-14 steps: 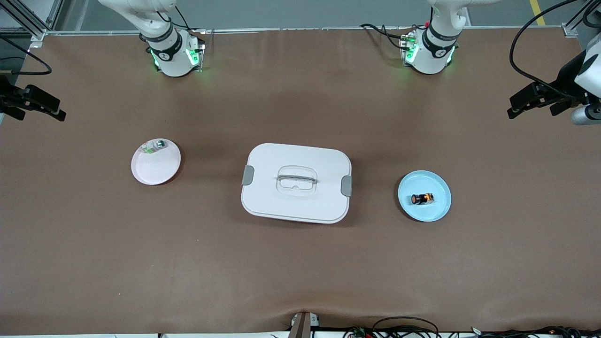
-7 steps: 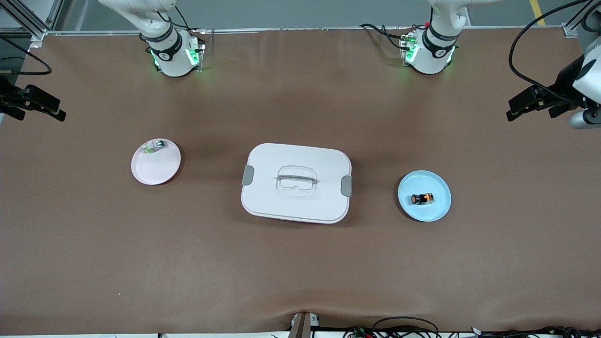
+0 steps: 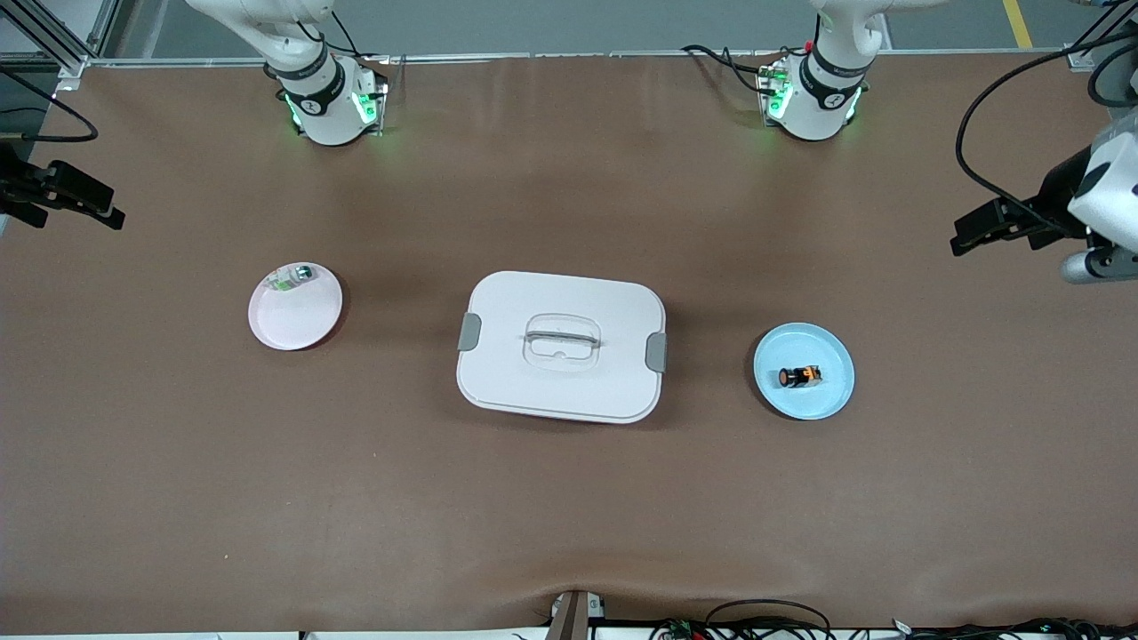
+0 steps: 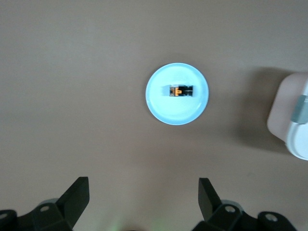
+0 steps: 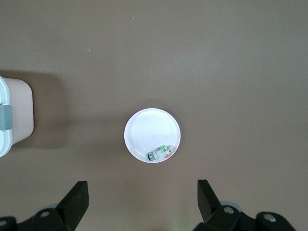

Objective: Transfer orange switch to right arm and place
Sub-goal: 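Move the left gripper over the orange switch on the blue dish, then lower the left gripper and close it on the orange switch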

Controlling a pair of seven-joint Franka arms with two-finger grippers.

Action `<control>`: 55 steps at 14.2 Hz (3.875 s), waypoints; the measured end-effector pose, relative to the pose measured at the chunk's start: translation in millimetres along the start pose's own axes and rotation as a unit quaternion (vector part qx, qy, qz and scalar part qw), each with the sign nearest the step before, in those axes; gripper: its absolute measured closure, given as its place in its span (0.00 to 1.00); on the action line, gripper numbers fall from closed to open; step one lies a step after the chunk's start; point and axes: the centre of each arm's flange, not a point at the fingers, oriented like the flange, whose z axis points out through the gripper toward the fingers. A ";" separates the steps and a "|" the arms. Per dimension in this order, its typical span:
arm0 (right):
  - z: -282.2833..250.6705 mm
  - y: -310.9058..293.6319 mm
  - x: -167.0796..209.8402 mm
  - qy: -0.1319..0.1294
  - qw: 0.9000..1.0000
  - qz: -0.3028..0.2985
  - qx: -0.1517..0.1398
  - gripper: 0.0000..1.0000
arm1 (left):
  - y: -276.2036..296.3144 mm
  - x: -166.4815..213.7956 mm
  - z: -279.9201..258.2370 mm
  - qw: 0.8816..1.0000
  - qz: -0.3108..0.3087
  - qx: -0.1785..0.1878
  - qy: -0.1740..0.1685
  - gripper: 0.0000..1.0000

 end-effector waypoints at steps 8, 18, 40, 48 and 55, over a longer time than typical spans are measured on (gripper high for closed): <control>-0.1 0.0 0.0 0.000 1.000 0.000 0.000 0.00 | 5.9 22.2 38.1 0.998 0.054 -0.027 -0.035 0.00; -0.3 -0.1 0.0 0.000 1.000 0.000 0.000 0.00 | -9.5 69.1 91.6 0.997 0.040 -0.038 -0.052 0.00; -2.1 -0.3 0.1 0.002 1.000 0.000 0.000 0.00 | 83.7 63.9 358.6 0.995 0.072 -0.055 0.028 0.00; -2.5 -0.5 0.2 0.003 1.000 0.000 0.000 0.00 | 75.3 61.8 387.4 0.996 0.042 -0.059 0.047 0.00; -3.0 -0.8 0.1 0.003 1.000 -0.001 0.000 0.00 | 59.0 62.6 411.5 0.997 0.024 -0.060 0.043 0.00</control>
